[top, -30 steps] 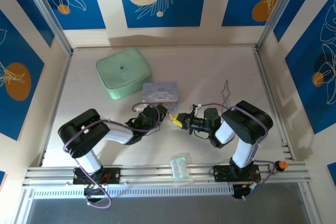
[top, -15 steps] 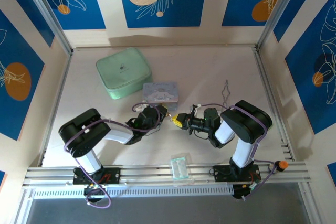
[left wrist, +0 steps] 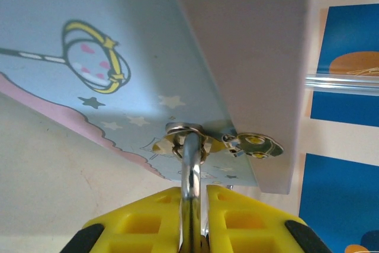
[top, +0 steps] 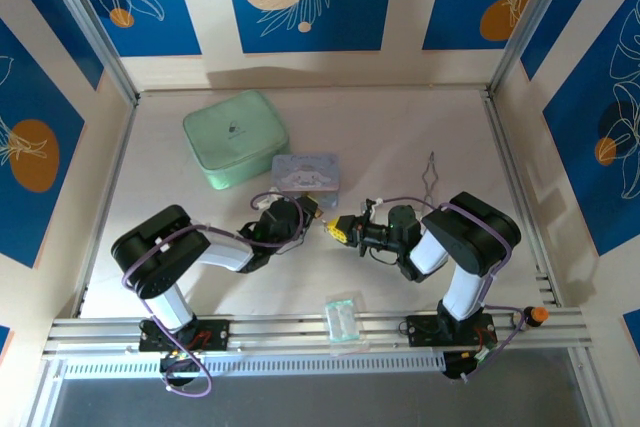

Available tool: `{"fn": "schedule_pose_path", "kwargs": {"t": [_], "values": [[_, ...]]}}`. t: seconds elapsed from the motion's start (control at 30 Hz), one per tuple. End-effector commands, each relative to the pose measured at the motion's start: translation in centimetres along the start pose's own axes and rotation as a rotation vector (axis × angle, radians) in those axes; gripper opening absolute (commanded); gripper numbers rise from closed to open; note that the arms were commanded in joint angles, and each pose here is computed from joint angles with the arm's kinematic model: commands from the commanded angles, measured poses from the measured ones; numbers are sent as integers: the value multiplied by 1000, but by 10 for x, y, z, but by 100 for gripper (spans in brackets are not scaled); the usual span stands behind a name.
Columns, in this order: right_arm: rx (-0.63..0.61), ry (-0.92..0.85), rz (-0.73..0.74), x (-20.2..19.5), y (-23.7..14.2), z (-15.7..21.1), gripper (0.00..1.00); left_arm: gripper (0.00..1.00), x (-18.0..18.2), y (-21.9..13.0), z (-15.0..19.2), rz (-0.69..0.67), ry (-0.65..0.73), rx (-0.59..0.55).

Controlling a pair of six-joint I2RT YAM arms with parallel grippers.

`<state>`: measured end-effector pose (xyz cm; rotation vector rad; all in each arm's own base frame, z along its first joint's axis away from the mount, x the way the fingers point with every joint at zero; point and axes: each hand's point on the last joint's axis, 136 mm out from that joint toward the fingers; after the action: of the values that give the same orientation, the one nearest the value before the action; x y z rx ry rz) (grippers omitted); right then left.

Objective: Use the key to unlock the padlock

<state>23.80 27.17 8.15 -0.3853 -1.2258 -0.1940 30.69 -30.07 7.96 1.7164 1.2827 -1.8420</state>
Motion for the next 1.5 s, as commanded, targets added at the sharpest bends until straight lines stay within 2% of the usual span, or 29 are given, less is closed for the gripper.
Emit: {"fn": "schedule_pose_path", "kwargs": {"t": [0.0, 0.5, 0.97, 1.47], "values": [[14, -2, -11, 5, 4, -1, 0, 3, -36, 0, 2, 108, 3, 9], [37, -24, -29, 15, 17, -13, 0, 2, -46, -5, 11, 142, 9, 34], [38, 7, 21, -7, 3, -8, 0, 0, -44, 2, 6, 141, -8, 20], [45, -90, -46, 21, 0, -7, 0, 0, -39, 1, 8, 139, -30, 32]]}}
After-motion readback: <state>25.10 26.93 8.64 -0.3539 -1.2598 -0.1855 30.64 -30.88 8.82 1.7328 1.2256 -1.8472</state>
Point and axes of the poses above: each hand's point on the last joint's axis, 136 mm out from that joint toward the fingers, its own y axis out along the fingers, its own x axis along the line the jaws close on, z = x × y, and after that the axes turned 4 degrees about y, right-handed
